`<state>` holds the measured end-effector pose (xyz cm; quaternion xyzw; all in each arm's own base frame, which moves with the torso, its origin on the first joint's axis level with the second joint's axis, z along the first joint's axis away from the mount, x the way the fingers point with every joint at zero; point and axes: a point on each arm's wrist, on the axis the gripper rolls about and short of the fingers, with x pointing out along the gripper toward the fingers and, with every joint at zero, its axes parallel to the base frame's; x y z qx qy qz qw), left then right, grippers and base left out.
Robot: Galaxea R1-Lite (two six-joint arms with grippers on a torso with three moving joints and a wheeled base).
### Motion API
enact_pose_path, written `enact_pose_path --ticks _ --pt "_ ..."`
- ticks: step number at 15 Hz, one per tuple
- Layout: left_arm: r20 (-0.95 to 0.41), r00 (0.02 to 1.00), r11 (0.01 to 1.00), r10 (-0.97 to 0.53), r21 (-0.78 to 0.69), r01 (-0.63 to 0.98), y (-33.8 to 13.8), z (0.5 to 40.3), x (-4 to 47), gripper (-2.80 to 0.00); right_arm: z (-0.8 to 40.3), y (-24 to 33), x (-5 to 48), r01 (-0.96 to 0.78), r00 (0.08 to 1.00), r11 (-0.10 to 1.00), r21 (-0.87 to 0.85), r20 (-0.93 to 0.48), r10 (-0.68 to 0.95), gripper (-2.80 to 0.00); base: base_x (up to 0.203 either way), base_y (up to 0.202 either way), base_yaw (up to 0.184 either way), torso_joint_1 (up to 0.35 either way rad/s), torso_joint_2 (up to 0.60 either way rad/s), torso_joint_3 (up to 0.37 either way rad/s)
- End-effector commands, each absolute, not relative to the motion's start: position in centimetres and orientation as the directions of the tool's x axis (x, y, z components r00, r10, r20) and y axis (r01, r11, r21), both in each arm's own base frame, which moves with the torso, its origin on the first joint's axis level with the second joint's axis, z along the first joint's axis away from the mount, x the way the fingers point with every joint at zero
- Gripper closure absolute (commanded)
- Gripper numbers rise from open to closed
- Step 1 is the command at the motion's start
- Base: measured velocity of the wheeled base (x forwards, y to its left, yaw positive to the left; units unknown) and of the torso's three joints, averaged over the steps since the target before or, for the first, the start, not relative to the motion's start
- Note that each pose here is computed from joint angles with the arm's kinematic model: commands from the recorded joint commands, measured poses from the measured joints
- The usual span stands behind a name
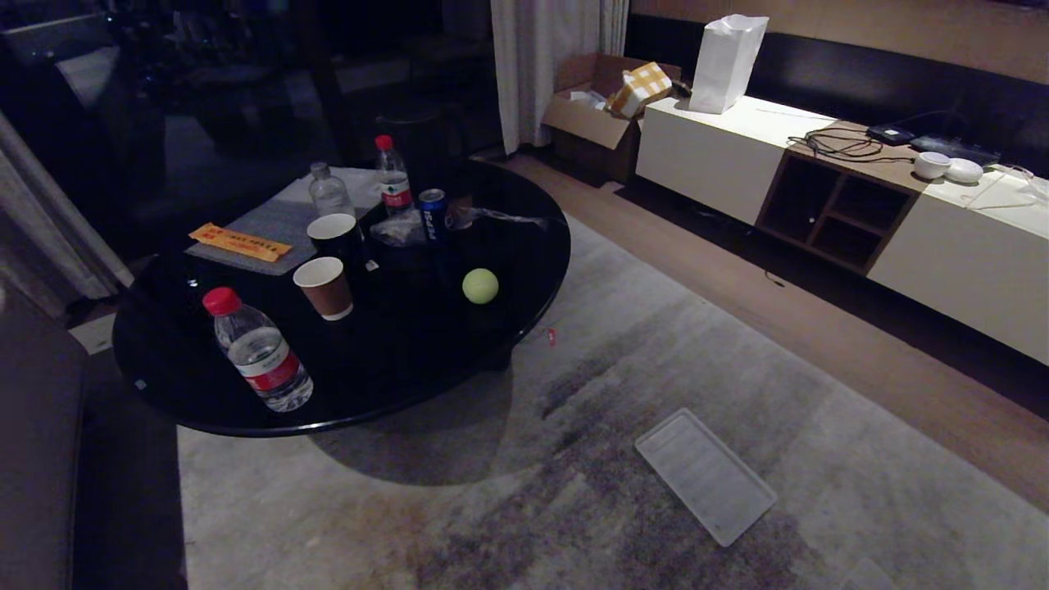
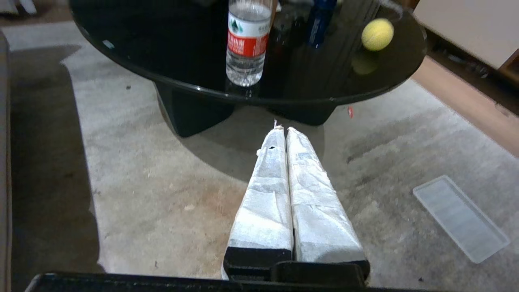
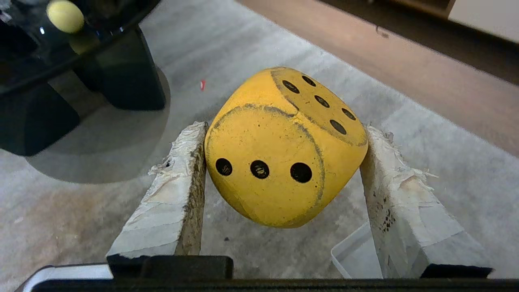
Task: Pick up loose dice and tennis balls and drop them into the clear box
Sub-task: Put the toys in the box
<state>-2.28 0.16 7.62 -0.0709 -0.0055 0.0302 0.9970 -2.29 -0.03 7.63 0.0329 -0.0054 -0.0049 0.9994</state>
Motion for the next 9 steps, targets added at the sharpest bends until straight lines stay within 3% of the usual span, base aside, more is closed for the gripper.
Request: enact_pose_path --ticks 1,9 --pt "0.005 0.998 0.988 0.063 -0.142 -0.062 0.16 7.59 -2.26 0.0 7.6 -0.03 -2.27 0.009 1.0 0.998 0.066 0.008 -0.009 0.0 0.0 0.0 0.0 0.002 0.0 0.205" --pt "0.005 0.998 0.988 0.061 -0.142 -0.06 0.16 7.59 -2.26 0.0 7.6 -0.03 -2.27 0.01 1.0 0.998 0.066 0.008 -0.01 0.0 0.0 0.0 0.0 0.003 0.0 0.204"
